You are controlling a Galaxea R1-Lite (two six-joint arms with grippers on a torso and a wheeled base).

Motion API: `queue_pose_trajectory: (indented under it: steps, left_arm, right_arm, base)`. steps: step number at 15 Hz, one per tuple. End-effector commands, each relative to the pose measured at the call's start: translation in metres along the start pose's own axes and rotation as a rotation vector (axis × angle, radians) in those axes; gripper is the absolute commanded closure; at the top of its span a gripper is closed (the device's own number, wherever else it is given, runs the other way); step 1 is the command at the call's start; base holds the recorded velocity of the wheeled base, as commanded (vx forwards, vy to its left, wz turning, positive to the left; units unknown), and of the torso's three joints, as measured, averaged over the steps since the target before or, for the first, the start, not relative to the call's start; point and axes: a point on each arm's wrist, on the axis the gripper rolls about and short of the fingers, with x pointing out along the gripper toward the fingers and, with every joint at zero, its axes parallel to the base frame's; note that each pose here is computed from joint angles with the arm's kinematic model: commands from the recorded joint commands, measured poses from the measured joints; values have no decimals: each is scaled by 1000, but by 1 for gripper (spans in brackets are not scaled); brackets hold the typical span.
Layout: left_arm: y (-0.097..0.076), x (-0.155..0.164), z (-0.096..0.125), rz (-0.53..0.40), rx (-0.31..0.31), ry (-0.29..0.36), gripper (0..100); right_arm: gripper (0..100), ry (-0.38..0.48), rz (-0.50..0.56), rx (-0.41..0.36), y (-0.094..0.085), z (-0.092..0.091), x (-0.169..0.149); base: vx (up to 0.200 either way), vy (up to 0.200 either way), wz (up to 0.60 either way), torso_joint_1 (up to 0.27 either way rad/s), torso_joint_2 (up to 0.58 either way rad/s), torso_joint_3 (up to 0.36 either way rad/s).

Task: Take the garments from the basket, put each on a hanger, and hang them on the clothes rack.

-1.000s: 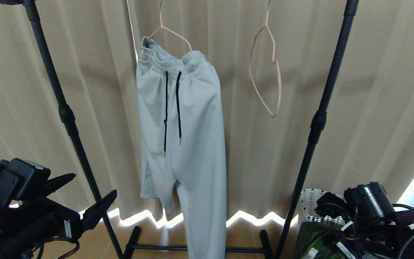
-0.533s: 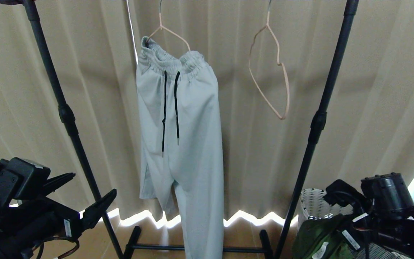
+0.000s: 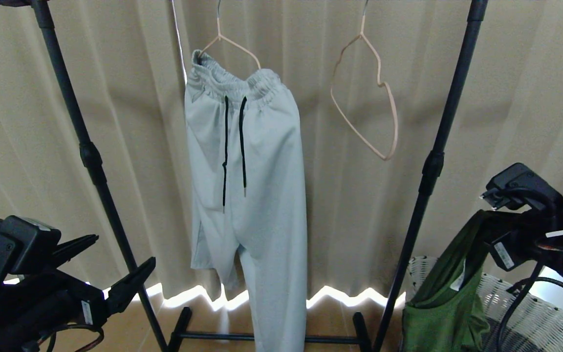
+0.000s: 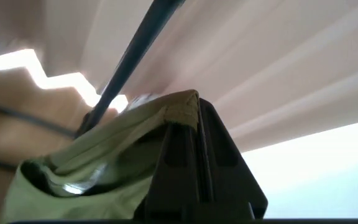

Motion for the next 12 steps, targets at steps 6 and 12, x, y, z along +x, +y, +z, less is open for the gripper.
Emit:
queue_pose_trajectory:
  steps: [6, 12]
  left_arm:
    - [0, -4, 1, 2, 10, -16, 0]
    - [-33, -20, 0, -235, 65, -67, 0]
  right_arm:
    - [100, -72, -32, 1, -10, 18, -6]
    - [100, -184, 23, -24, -1, 45, -16]
  base:
    - [-167, 0, 0, 3, 3, 0]
    - [0, 0, 0, 0, 0, 0]
